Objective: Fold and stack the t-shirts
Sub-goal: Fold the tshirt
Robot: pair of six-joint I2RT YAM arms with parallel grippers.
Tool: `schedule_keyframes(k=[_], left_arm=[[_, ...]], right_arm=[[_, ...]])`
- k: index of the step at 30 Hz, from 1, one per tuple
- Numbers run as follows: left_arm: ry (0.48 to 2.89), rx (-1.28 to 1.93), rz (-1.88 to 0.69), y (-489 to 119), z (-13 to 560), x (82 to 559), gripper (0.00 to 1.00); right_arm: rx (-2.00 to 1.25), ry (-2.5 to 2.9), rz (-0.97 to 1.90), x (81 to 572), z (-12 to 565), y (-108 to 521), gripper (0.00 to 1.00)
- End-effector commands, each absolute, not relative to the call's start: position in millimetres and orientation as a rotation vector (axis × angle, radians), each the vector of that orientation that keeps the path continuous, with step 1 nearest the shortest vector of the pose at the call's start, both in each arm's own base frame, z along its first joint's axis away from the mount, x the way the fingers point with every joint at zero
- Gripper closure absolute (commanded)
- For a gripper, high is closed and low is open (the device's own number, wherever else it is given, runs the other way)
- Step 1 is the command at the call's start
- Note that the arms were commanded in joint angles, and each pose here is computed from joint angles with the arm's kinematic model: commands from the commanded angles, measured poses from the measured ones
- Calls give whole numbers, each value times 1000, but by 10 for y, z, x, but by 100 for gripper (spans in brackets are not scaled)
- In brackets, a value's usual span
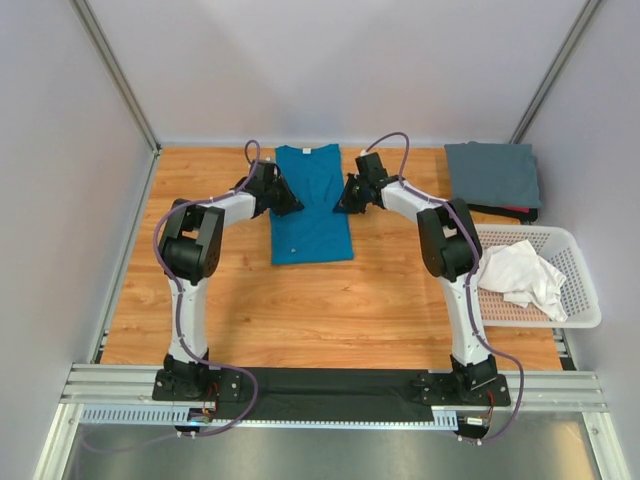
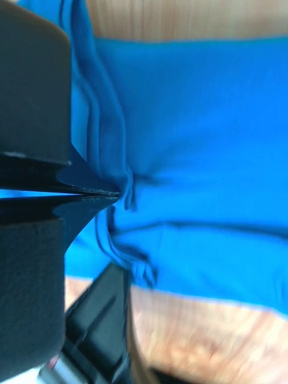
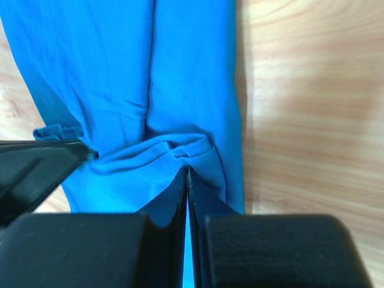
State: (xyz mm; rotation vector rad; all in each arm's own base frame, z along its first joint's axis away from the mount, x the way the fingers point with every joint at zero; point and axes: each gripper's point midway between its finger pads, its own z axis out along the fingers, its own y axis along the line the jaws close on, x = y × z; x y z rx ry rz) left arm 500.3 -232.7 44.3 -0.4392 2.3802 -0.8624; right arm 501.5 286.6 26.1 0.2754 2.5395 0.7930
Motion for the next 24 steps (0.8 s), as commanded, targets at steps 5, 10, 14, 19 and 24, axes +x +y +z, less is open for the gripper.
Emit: schedule_keyframes(k=[5, 10, 14, 19, 24], left_arm=[[2437, -552, -718, -2174, 53, 5035, 100], [2462, -532, -664, -2119, -17, 4996, 100], [2427, -449, -698, -2162, 208, 5027, 100], [2291, -284, -791, -2267, 995, 5097, 100], [2163, -213, -799, -2211, 1696, 5003, 100]], right_arm=[[331, 2518, 719, 5170, 96, 2691, 98], [328, 2539, 720, 5125, 85, 2689, 98], [285, 2511, 732, 5152, 345, 2694, 98], [170, 2389, 850, 5212, 1092, 2847, 94], [83, 2299, 949, 5160, 1560, 3034, 93]])
